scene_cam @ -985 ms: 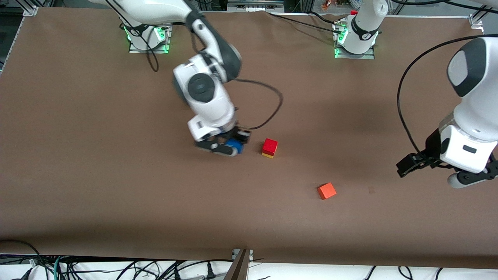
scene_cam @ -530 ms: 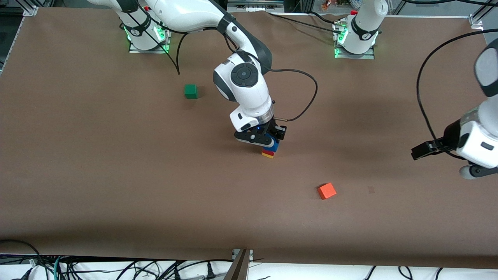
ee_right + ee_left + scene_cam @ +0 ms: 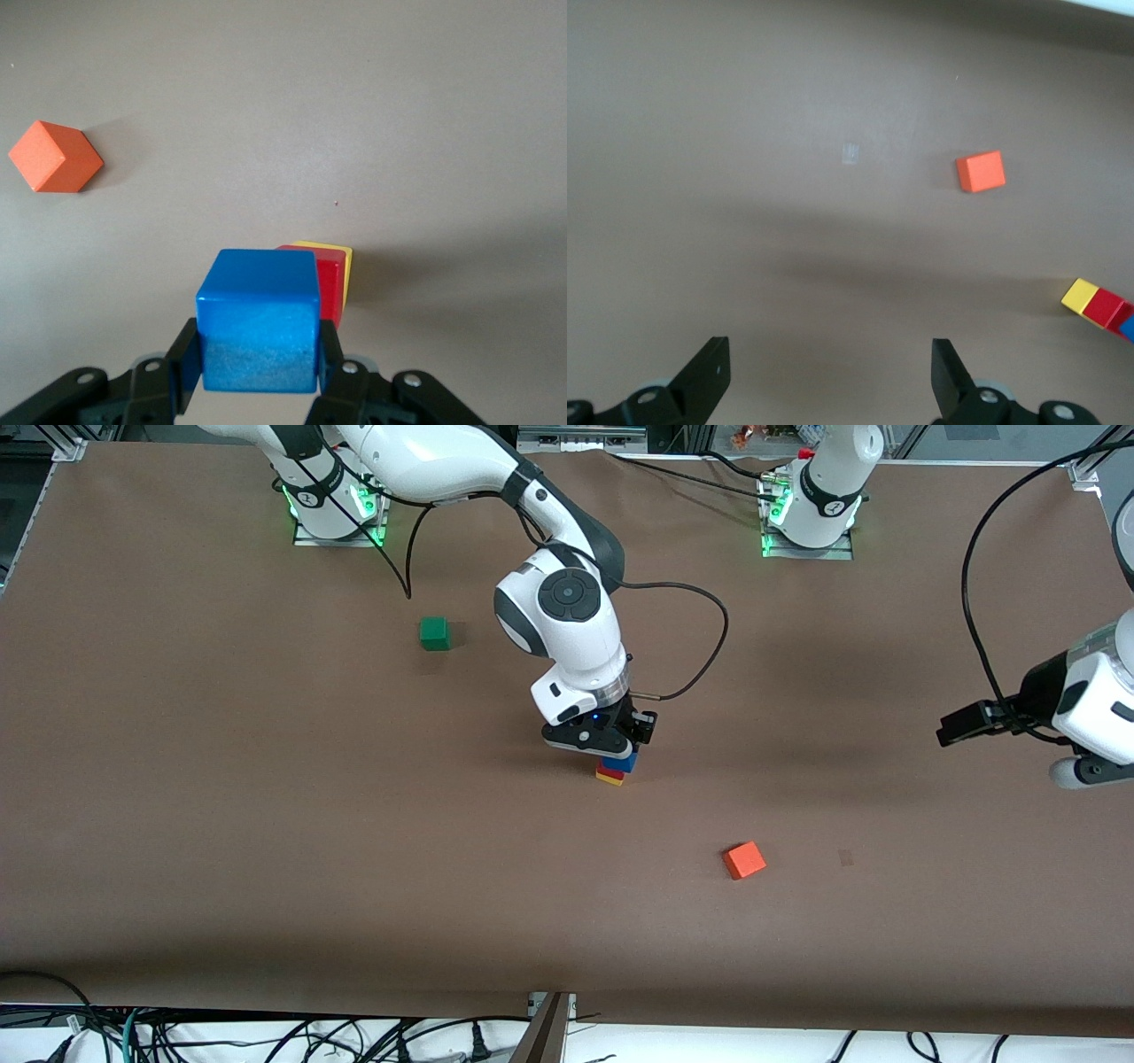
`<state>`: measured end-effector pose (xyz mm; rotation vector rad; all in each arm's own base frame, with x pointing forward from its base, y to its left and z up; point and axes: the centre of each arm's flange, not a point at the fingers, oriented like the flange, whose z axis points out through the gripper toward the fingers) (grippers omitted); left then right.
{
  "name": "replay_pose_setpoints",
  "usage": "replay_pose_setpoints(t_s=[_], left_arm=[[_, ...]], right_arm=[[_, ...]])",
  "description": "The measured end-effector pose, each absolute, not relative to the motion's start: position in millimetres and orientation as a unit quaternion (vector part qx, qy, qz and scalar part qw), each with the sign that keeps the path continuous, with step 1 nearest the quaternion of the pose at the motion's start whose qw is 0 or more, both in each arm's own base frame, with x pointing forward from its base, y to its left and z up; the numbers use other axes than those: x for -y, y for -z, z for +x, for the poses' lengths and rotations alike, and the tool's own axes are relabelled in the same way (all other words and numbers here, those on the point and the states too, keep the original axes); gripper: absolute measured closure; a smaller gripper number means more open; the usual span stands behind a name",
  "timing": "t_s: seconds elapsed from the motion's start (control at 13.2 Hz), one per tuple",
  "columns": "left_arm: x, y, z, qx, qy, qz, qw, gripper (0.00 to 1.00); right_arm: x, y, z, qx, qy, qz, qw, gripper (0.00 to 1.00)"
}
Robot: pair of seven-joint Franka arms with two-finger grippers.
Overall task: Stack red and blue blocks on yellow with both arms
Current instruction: 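Open the right gripper to release the blue cube on the stack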
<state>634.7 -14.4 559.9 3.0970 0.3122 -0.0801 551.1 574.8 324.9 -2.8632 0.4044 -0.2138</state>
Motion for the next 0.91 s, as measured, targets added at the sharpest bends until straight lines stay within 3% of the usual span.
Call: replay_pose_setpoints(t_s=[0.61, 0.91], left_arm=[[4.9, -544.9, 629.3, -0.108, 0.032, 0.994, 0.012, 0.00], [5.0, -545.4, 630.8, -0.108, 0.027, 0.994, 0.013, 0.00]], right_arm=[[-574.6, -319.9, 551.1, -0.138, 0.071, -0.981, 0.118, 0.44], [-571.2, -320.2, 554.8, -0.141, 0.074, -0.980, 0.116, 0.10]])
